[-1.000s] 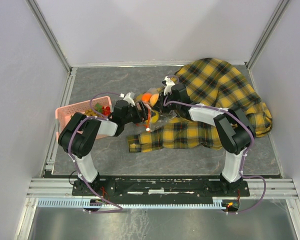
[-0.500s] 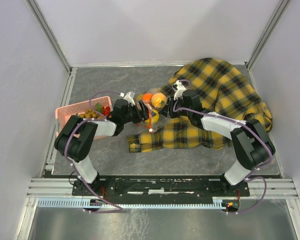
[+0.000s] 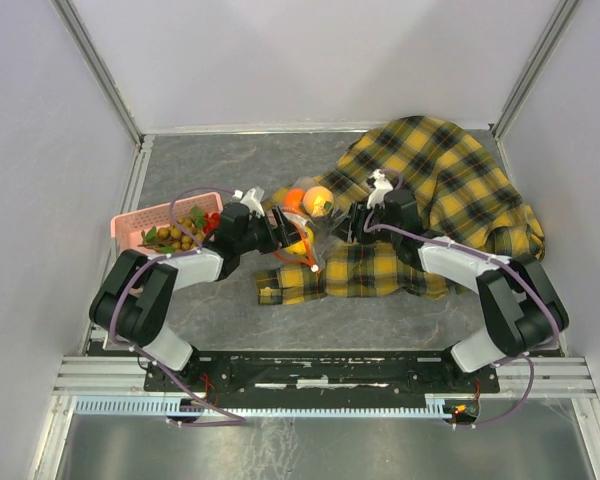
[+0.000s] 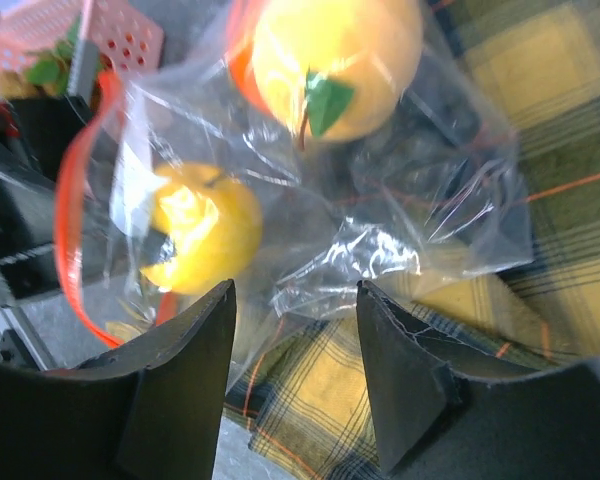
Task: Open the zip-top bag and remove the fake food
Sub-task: Pick up the fake fruit from the zipper food storage bag.
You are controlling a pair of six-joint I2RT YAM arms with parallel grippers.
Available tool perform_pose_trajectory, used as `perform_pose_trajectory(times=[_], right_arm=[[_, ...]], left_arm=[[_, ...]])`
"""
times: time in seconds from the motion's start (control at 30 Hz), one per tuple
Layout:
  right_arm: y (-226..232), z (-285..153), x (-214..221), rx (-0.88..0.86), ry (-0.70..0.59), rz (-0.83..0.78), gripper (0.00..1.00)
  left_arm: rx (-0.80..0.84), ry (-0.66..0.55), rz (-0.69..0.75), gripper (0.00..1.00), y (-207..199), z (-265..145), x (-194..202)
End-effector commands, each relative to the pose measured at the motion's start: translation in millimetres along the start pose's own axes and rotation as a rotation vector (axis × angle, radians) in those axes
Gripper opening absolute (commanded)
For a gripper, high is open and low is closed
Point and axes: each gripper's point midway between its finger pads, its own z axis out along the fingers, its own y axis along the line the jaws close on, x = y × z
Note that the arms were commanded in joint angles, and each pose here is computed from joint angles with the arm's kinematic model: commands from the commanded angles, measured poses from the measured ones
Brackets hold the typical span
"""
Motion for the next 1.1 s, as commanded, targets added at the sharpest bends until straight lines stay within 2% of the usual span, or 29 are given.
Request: perform_pose_trajectory(times=[0.0,0.07,0.2,0.3,0.43,0.57,0.83,1.07], right_arm=[[10.2,-15.7,-35.9,-0.038,-0.122,-0.024,0.6],[25.6,-19.3,-37.0,-0.123,-0.13,-0.022,0.6],[81.0,-35.9,-39.4,-0.44,-0.164,-0.076,0.59],[108.3,-43.9,-27.8,-0.549,-0.137,-0.149,0.61],[122.2,-40.7,-5.4,-0.52,-0.071,-0.272,0.65],[118.4,-32.2,7.8,-0.403,-0.015,-0.354,0.67],[102.6,-24.1,14.5,-0.213,0.041,-0.413,0.61],[110.3,-16.8,21.7,-0.2,0.066,-0.424,0.59]], left_arm=[[0.03,0.015,0.052,0.12,-9.9,-12.2,1.7],[0.027,0.019,0.053,0.12,-11.4,-16.2,2.4],[0.024,0.038,0.057,0.12,-13.9,-23.4,5.9],[0.015,0.05,0.063,0.11,-14.0,-27.8,7.8],[0.008,0.054,0.062,0.11,-13.9,-33.5,10.3],[0.009,0.05,0.06,0.11,-16.3,-38.1,10.2],[0.021,0.047,0.062,0.11,-21.1,-43.5,9.8],[0.026,0.053,0.061,0.11,-23.2,-46.3,11.5]])
